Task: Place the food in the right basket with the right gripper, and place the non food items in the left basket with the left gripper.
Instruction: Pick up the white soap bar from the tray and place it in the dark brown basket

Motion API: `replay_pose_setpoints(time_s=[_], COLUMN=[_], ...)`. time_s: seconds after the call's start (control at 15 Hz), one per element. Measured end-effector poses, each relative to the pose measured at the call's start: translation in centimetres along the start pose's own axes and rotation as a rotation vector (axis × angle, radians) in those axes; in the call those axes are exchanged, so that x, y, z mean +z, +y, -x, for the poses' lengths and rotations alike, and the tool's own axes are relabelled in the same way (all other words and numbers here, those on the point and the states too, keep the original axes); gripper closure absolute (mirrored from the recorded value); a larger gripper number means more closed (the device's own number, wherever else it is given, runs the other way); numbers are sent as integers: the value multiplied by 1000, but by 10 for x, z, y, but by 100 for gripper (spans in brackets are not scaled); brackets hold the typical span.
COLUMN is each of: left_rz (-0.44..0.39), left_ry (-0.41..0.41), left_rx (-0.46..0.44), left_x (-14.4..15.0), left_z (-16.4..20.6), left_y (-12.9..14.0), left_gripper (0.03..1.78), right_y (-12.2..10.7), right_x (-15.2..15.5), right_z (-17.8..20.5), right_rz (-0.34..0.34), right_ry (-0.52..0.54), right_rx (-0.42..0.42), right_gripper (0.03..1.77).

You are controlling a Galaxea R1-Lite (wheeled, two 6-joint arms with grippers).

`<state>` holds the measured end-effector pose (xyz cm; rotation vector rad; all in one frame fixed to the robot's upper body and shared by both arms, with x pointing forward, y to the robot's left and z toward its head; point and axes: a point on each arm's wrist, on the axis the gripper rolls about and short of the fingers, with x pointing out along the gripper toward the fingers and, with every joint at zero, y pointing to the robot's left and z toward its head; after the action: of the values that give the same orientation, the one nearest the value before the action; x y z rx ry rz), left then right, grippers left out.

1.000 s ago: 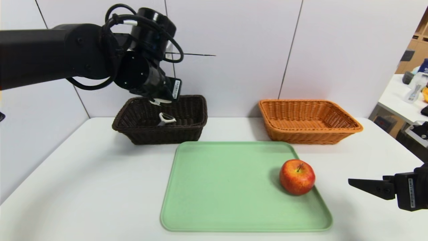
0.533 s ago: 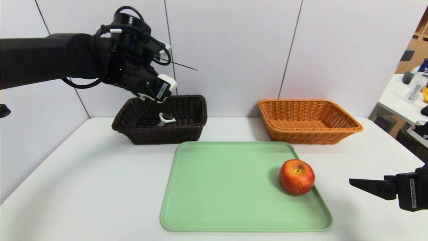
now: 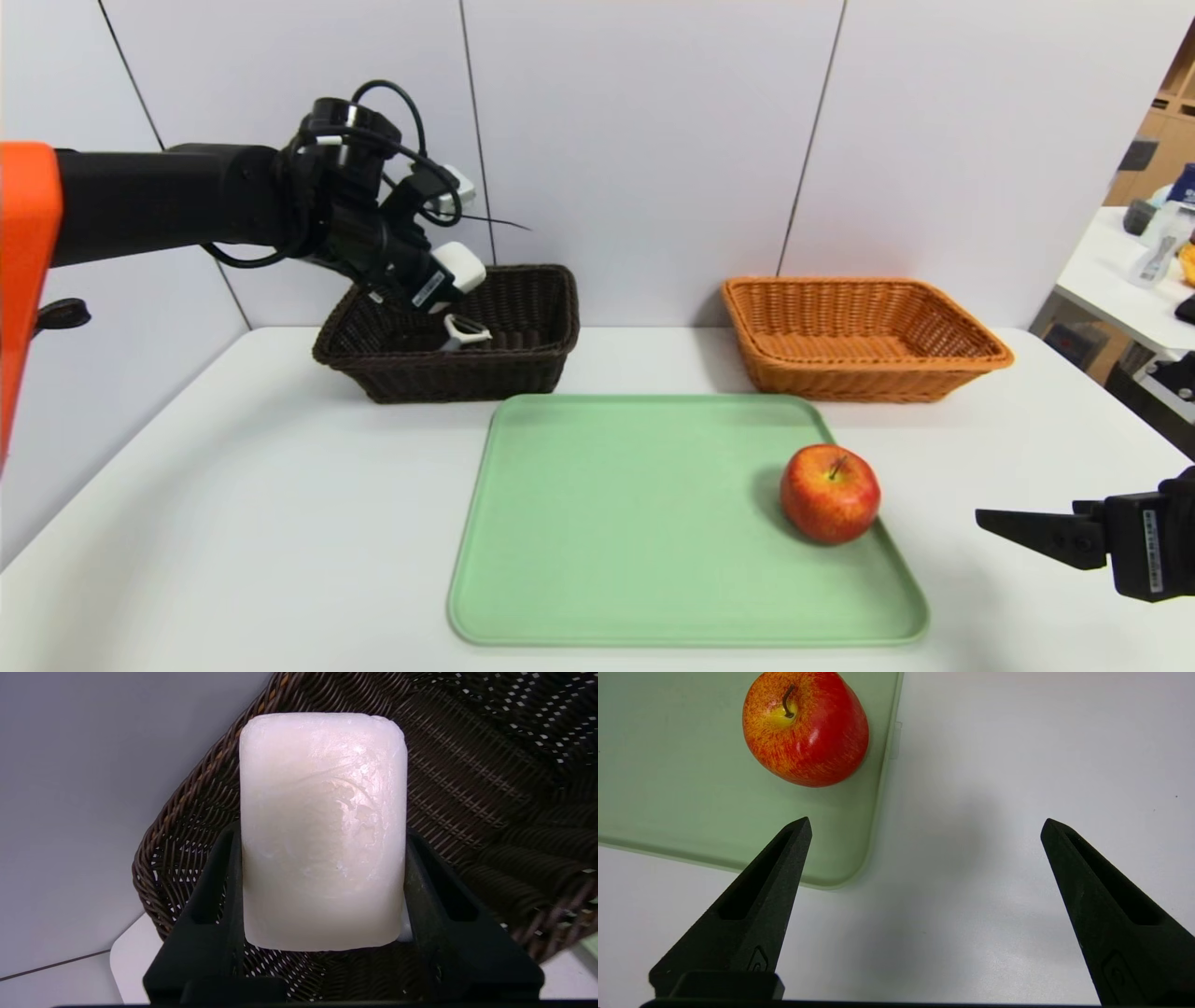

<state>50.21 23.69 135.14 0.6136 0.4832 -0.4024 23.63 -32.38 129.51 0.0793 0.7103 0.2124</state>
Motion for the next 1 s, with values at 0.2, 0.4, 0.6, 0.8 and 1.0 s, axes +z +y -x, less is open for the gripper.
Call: replay_pose_setpoints(time_s=[0.2, 0.4, 0.6, 0.8, 1.0], left_rz=[51, 69, 71, 76, 105], left_ry=[32, 45, 54, 71, 77], left_rx=[-3, -13, -16, -29, -30], left_x=[-13, -17, -19, -21, -23], left_z=[-22, -29, -32, -34, -37], left_y=[4, 3, 2, 0, 0], left_gripper=[84, 84, 84, 84, 84], right_y=[-3, -4, -4, -4, -4], right_x=[-3, -4, -4, -4, -5], right_z=[-1, -1, -1, -1, 0], right_rz=[-14, -18, -18, -17, -18], right_ry=[10, 11, 12, 12, 8], right_rx=[-15, -19, -19, -20, -19], right_gripper=[10, 10, 10, 10, 10])
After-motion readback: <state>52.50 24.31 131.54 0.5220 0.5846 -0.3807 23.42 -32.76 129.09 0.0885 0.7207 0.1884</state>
